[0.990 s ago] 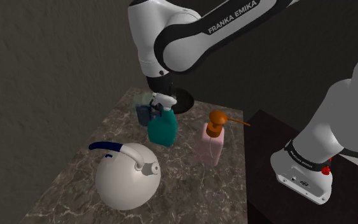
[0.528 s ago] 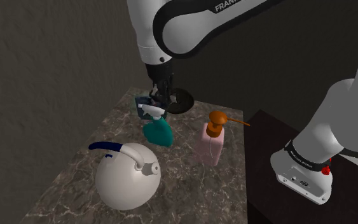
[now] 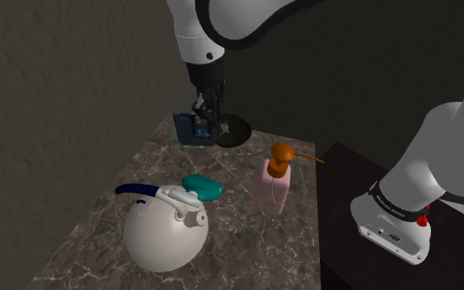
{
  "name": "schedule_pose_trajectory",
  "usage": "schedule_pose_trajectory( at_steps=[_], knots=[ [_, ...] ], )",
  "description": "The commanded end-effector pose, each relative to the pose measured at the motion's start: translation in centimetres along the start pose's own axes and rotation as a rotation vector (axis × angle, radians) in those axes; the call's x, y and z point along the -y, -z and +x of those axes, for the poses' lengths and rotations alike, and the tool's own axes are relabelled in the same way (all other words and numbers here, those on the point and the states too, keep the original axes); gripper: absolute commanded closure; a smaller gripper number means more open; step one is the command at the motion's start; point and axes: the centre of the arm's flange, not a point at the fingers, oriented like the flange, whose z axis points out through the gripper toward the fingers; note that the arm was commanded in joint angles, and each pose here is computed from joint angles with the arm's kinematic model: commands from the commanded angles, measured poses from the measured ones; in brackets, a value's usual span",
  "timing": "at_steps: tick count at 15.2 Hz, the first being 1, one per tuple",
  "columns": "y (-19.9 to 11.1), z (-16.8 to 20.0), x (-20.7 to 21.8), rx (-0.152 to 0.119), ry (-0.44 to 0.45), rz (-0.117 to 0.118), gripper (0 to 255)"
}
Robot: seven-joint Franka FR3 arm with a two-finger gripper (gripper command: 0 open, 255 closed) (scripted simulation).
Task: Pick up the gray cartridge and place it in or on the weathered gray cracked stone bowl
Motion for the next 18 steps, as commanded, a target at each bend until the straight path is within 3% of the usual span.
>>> schedule_pose_trajectory(
  at_steps=[1, 3, 16, 18],
  knots=[
    [1.2, -0.1, 0.0, 0.000, 0.000, 0.000, 255],
    [2.1, -0.2, -0.1, 0.000, 0.000, 0.000, 255],
    [4.9, -3.9, -16.6, 0.000, 0.000, 0.000, 255],
    [4.5, -3.9, -17.2, 0.000, 0.000, 0.000, 255]
  ],
)
